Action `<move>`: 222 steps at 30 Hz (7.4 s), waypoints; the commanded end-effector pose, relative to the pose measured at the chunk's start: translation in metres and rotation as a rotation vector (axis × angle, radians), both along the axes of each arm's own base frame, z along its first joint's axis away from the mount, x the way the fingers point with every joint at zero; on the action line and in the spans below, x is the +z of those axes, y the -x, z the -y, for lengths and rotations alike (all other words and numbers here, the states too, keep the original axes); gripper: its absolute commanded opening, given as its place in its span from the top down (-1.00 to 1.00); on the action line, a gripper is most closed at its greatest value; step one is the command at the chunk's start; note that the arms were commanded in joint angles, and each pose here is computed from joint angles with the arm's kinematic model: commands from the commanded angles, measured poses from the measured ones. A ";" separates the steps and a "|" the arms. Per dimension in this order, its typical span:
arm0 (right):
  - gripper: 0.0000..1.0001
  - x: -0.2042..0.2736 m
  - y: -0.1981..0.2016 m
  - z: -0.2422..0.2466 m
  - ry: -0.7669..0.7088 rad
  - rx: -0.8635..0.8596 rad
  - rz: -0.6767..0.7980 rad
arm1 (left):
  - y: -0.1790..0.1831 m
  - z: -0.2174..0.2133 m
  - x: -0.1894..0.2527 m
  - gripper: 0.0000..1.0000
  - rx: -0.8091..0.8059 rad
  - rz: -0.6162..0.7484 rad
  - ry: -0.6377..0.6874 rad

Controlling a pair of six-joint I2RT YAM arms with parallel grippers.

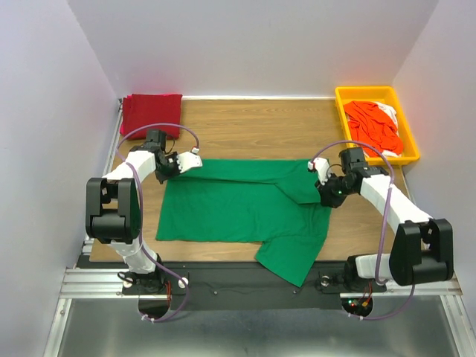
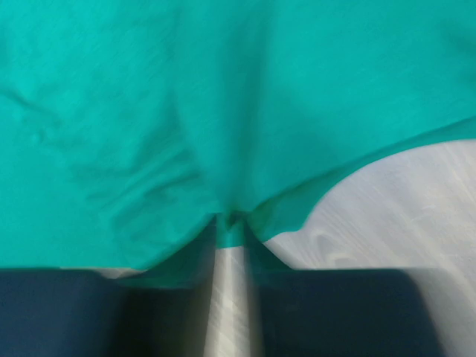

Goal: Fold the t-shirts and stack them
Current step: Fold the tshirt

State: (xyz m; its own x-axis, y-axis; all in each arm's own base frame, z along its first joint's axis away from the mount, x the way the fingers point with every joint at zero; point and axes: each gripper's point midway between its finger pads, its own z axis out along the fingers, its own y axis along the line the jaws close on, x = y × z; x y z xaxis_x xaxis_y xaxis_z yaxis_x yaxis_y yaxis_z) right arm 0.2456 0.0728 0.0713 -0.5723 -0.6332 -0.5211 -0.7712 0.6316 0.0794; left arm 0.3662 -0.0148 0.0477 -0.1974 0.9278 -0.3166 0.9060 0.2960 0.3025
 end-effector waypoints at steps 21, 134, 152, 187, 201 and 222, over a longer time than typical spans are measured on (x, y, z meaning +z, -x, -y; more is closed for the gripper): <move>-0.01 0.038 -0.023 -0.080 0.146 0.277 0.270 | 0.008 0.129 0.064 0.24 0.197 -0.079 0.569; 0.40 0.034 -0.136 -0.085 0.052 0.244 0.204 | -0.011 0.114 -0.034 0.24 0.344 -0.279 0.462; 0.24 -0.030 -0.121 -0.090 0.146 0.290 0.064 | -0.012 0.114 -0.037 0.24 0.346 -0.291 0.466; 0.99 0.018 -0.040 -0.121 -0.092 0.276 -0.154 | -0.016 0.115 -0.027 0.24 0.332 -0.269 0.466; -0.04 0.060 -0.016 -0.148 -0.282 0.257 -0.350 | -0.010 0.118 -0.021 0.24 0.300 -0.287 0.476; 0.35 -0.032 -0.186 0.040 0.006 -0.437 -0.143 | 0.008 0.336 0.092 0.17 0.005 -0.016 0.653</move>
State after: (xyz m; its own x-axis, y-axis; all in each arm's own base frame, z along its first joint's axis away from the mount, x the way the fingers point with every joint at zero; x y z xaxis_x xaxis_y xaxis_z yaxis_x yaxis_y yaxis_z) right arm 0.4059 0.0558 0.0440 -0.8519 -0.3629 -0.3776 -0.4739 0.8412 0.2606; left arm 0.3457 -0.3104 0.1265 -0.2084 0.5985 -0.7735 0.9399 0.3412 0.0107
